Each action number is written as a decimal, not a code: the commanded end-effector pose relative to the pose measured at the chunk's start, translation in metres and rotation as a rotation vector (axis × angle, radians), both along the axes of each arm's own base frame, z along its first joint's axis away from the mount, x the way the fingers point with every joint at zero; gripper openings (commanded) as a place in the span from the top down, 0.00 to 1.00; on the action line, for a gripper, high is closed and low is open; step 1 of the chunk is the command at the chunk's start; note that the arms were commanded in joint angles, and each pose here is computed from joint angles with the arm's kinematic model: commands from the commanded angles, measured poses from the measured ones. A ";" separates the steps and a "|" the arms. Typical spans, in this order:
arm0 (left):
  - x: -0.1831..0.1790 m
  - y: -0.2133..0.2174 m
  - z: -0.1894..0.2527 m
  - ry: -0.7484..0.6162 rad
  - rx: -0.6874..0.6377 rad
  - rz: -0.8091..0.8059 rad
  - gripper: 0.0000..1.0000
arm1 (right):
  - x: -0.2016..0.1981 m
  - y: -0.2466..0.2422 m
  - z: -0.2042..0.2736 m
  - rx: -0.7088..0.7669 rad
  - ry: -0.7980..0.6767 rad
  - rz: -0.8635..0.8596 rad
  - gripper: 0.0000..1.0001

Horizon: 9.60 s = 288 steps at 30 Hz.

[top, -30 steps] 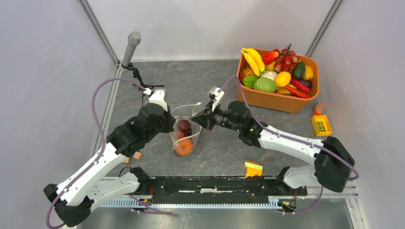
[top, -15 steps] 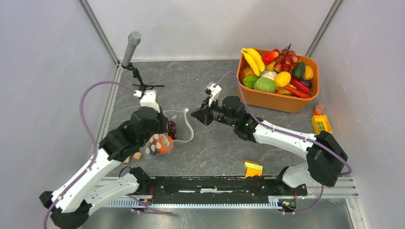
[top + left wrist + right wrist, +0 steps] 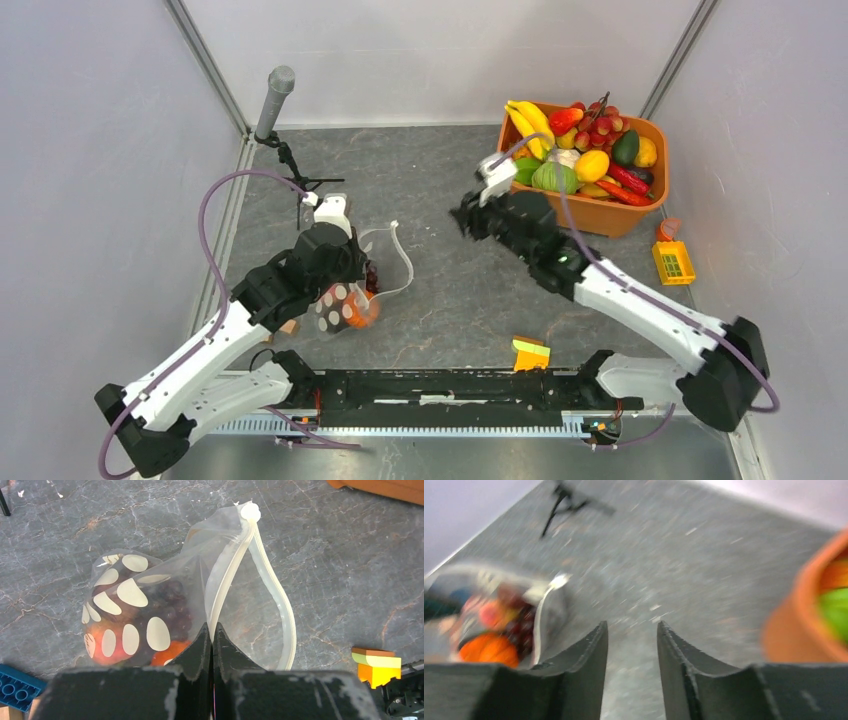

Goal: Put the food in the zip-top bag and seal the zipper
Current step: Pick up the fake fruit from the bin, then place the fake fruit in the zipper food storage bag, then pick up the fake fruit from the bin, then place the fake fruit in the zipper food storage bag.

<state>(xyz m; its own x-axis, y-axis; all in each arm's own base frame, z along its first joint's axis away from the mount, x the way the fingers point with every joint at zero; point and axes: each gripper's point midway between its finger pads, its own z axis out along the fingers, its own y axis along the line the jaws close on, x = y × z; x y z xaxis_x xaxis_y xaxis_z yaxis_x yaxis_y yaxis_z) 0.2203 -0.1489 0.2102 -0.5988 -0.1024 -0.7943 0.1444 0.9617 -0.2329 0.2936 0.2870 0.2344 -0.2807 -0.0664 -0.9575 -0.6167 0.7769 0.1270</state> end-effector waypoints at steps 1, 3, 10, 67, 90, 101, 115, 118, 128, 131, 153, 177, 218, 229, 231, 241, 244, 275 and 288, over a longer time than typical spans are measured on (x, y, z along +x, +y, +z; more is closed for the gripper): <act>0.005 -0.008 0.020 -0.059 -0.094 0.004 0.98 | 0.054 -0.101 0.089 -0.059 -0.223 -0.368 0.50; 0.004 -0.009 0.021 -0.063 -0.106 -0.007 0.98 | 0.070 -0.131 0.097 -0.081 -0.228 -0.449 0.41; -0.001 -0.010 0.023 -0.074 -0.122 -0.027 0.98 | 0.132 -0.216 0.092 -0.080 -0.135 -0.676 0.31; 0.001 -0.008 0.015 -0.079 -0.111 -0.019 0.98 | 0.276 -0.275 0.014 0.413 0.009 -1.192 0.55; -0.002 -0.015 0.019 -0.072 -0.142 -0.049 0.98 | 0.096 -0.138 0.092 0.345 -0.167 -0.161 0.59; 0.000 -0.021 0.018 -0.062 -0.152 -0.060 0.98 | -0.015 -0.026 0.082 0.288 -0.208 0.334 0.62; -0.006 -0.027 0.024 -0.053 -0.174 -0.102 0.98 | -0.075 0.079 0.014 0.146 -0.085 0.570 0.61; -0.008 -0.030 0.026 -0.047 -0.189 -0.117 0.98 | -0.080 0.093 0.001 0.123 -0.055 0.585 0.61; -0.011 -0.031 0.042 -0.079 -0.226 -0.134 0.98 | -0.077 0.118 -0.025 0.035 -0.033 0.563 0.55; -0.012 -0.030 0.045 -0.082 -0.229 -0.134 0.98 | -0.077 0.119 -0.034 -0.049 -0.068 0.577 0.52; -0.009 -0.023 0.046 -0.106 -0.221 -0.097 0.98 | -0.056 0.063 0.044 -0.051 -0.359 0.358 0.15; -0.009 -0.010 0.044 -0.133 -0.193 -0.065 0.98 | 0.079 -0.325 0.116 -0.085 -0.204 -0.922 0.25; -0.007 -0.016 0.033 -0.110 -0.173 -0.084 0.98 | 0.227 -0.426 -0.026 0.117 0.183 -0.793 0.31; -0.006 -0.018 0.034 -0.107 -0.175 -0.088 0.98 | 0.231 -0.426 -0.049 0.116 0.222 -0.786 0.31; -0.007 -0.018 0.033 -0.106 -0.176 -0.088 0.98 | 0.226 -0.424 -0.048 0.128 0.196 -0.790 0.36; -0.008 -0.016 0.032 -0.105 -0.183 -0.082 0.98 | 0.190 -0.401 -0.017 0.218 0.073 -0.771 0.49; -0.009 -0.016 0.032 -0.105 -0.184 -0.084 0.98 | 0.171 -0.393 -0.015 0.244 0.038 -0.777 0.49; -0.005 -0.037 0.033 -0.085 -0.271 -0.111 0.98 | 0.030 -0.195 0.065 0.386 -0.206 -0.124 0.47; -0.007 -0.035 0.026 -0.069 -0.262 -0.106 0.98 | -0.042 -0.071 0.039 0.318 -0.169 0.385 0.50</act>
<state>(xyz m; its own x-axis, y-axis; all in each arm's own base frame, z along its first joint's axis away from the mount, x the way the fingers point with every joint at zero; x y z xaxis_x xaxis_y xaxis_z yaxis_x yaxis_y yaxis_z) 0.2095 -0.1792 0.2234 -0.5834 -0.1885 -0.7900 0.2673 0.8740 -0.4059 0.2680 0.1943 0.2766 -0.1660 0.2315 -0.9586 -0.8170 0.5120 0.2652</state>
